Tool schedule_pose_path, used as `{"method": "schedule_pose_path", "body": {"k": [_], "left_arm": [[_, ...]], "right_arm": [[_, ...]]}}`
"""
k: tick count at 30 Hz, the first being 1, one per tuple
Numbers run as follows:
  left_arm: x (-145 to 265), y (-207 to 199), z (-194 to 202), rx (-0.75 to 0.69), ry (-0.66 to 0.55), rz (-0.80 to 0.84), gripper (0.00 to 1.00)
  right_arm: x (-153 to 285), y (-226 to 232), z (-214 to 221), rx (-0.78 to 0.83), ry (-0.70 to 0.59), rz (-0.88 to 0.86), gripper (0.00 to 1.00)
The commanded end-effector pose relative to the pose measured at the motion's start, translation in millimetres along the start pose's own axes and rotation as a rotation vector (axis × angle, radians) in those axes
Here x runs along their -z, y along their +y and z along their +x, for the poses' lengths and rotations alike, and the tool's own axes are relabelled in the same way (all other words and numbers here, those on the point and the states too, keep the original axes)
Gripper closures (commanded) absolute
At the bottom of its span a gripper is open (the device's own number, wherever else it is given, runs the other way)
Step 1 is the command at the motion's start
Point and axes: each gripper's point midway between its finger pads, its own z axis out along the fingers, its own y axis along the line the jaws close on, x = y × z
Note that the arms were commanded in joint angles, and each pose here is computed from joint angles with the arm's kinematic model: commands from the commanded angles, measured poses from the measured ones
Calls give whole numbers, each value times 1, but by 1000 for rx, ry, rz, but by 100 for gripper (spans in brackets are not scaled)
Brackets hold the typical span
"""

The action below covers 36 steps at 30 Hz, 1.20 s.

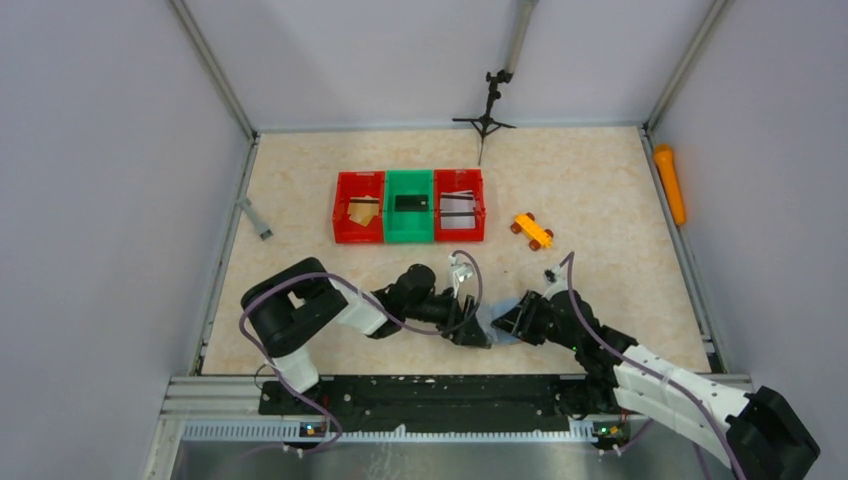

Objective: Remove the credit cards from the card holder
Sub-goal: Remove the credit card from the card holder.

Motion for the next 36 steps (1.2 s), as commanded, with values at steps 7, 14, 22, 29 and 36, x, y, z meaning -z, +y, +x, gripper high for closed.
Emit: {"method": "schedule_pose_path", "body": {"k": [7,14,22,29,36], "left_arm": [[0,-6,-31,39,-107,82,36],[5,15,-36,73,-97,-11,77],[20,-4,-48,41,-88,85,85],[32,-35,-66,50,-137,213,93],[47,-66,-80,95,-208,342,98]], "right_arm": [[-1,26,-7,31,-3,-90,63],[7,23,-16,45,-51,-64,62],[21,30,-22,92,-99,-109,60],[39,59,-31,78,-143,-232,52],[61,84,-41,42,-202,-354,51]]}}
